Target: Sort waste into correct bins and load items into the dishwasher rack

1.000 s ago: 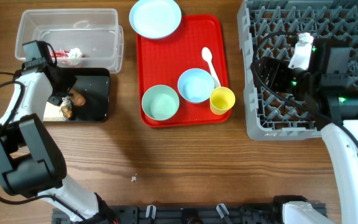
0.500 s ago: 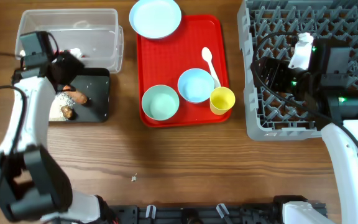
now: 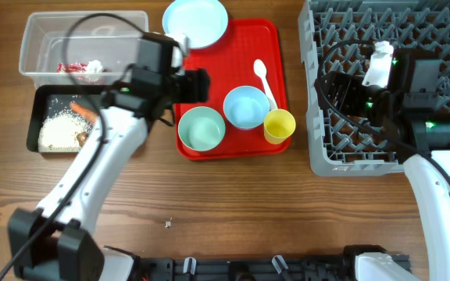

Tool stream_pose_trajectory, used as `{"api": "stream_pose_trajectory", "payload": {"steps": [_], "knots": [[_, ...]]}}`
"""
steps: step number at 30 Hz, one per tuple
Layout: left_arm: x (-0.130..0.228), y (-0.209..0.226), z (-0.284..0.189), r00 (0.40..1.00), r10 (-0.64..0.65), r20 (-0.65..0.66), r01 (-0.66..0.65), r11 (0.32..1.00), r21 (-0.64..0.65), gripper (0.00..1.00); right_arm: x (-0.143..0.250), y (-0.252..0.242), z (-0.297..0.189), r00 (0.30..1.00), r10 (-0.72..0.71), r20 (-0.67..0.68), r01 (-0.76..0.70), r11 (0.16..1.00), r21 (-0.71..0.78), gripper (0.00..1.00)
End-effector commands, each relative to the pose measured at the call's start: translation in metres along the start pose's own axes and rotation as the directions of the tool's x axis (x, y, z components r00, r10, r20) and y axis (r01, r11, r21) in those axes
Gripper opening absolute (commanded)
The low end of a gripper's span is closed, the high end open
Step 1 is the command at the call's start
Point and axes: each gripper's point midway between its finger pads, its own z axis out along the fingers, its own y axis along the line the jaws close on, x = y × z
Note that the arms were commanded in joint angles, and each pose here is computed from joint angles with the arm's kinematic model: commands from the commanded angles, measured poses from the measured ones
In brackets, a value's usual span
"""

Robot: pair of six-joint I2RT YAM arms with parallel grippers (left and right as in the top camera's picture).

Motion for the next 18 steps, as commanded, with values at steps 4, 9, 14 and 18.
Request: {"api": "stream_pose_trajectory", "payload": {"steps": [4, 9, 14, 18], "knots": [[0.067, -0.003, 0.042, 0.962, 0.055, -0.269, -0.063, 0.998, -0.023, 0.61, -0.001, 0.005, -0.001, 1.0, -0.011, -0.008, 0.011, 1.0, -0.017, 1.0], [0.082, 0.001, 0.04, 0.943, 0.045, -0.329, -0.061, 0.997, -0.039, 0.53, -0.003, 0.005, -0.001, 1.0, -0.012, -0.002, 0.012, 1.0, -0.019, 1.0], [0.065, 0.019, 0.029, 0.962, -0.092, -0.259, 0.062, 0.991, -0.122, 0.58, 0.001, 0.028, 0.001, 0.999, -0.042, -0.012, 0.04, 0.994, -0.102, 1.0], [0.047, 0.047, 0.014, 0.955, -0.23, -0.186, 0.2, 0.966, -0.165, 0.6, 0.013, 0.064, 0.015, 0.996, -0.071, -0.048, 0.063, 0.986, -0.157, 1.0]]}}
